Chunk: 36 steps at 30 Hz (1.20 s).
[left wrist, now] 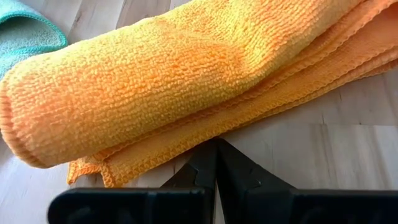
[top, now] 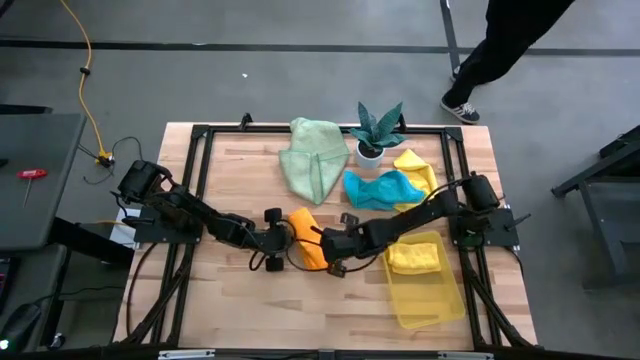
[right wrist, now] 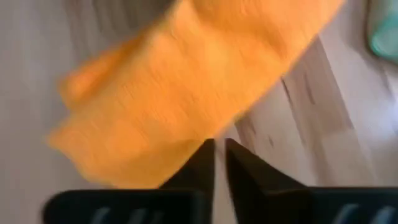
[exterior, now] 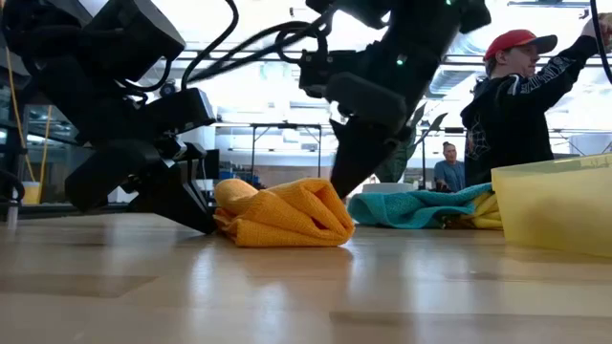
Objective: Fold microfiber towels
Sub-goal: Fold the orange microfiber cloth
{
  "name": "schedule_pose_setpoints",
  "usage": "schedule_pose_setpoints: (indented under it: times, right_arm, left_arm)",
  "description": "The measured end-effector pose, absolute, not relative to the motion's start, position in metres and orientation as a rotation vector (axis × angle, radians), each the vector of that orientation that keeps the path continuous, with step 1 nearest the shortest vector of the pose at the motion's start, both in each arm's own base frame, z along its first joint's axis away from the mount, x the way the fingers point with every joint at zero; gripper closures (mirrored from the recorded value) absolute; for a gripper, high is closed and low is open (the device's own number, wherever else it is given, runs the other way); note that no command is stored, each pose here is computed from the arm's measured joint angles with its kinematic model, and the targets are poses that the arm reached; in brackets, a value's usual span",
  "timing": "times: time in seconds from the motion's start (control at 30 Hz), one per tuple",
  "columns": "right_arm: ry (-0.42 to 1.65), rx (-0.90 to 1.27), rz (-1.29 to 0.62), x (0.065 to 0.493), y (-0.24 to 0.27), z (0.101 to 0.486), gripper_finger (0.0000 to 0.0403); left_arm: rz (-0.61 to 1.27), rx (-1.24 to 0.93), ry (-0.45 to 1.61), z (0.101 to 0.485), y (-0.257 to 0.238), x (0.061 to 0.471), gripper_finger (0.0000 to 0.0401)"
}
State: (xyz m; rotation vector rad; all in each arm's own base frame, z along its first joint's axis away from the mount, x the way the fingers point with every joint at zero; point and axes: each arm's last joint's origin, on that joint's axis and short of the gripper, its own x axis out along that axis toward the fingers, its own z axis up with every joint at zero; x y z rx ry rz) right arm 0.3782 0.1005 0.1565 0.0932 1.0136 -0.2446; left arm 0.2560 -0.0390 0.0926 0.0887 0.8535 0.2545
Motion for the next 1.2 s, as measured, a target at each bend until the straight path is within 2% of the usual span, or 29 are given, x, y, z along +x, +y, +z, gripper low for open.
schedule_pose_setpoints:
  times: [0.03,0.17,0.3,0.57,0.83,1.03,1.2]
  right_arm:
    - [0.986,0.099,-0.231,0.379,0.103,0.155,0.0393]
    - [0.91,0.113,-0.163,0.382,0.115,0.156,0.0379]
    - [0.909,0.125,-0.129,0.382,0.121,0.154,0.0398]
    - [0.889,0.134,-0.029,0.391,0.128,0.136,0.0401]
    - [0.903,0.12,-0.022,0.393,0.128,0.128,0.0402]
    - [0.869,0.065,-0.002,0.39,0.127,0.145,0.0401]
    - [0.862,0.001,-0.064,0.382,0.122,0.165,0.0401]
  left_arm:
    - [0.255,0.088,0.854,0.093,-0.039,0.256,0.0401]
    - [0.254,0.088,0.853,0.093,-0.039,0.256,0.0401]
    - [0.257,0.081,0.852,0.093,-0.039,0.256,0.0401]
    - [0.261,0.078,0.837,0.093,-0.039,0.257,0.0401]
    - [0.261,0.078,0.835,0.093,-0.039,0.257,0.0401]
    - [0.263,0.106,0.868,0.097,-0.038,0.253,0.0401]
    - [0.292,0.103,0.941,0.109,-0.035,0.238,0.0401]
